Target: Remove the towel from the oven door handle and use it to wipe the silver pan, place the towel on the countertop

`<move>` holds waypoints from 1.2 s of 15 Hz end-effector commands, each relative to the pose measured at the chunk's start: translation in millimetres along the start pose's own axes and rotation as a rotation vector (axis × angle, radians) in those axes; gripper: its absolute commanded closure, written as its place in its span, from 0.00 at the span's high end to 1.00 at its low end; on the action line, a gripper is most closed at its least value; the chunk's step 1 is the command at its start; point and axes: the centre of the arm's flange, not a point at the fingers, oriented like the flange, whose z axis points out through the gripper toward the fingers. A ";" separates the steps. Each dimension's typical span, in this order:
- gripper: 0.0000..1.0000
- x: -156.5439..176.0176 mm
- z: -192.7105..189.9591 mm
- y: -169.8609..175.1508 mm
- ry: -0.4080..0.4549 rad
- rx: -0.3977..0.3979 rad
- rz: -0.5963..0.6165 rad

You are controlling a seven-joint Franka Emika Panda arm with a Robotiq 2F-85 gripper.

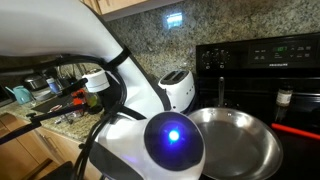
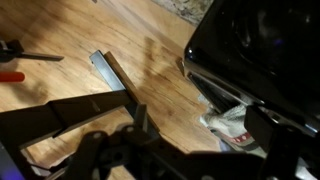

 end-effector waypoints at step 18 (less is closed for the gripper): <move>1.00 10.6 -12.3 -41.5 0.038 0.102 0.115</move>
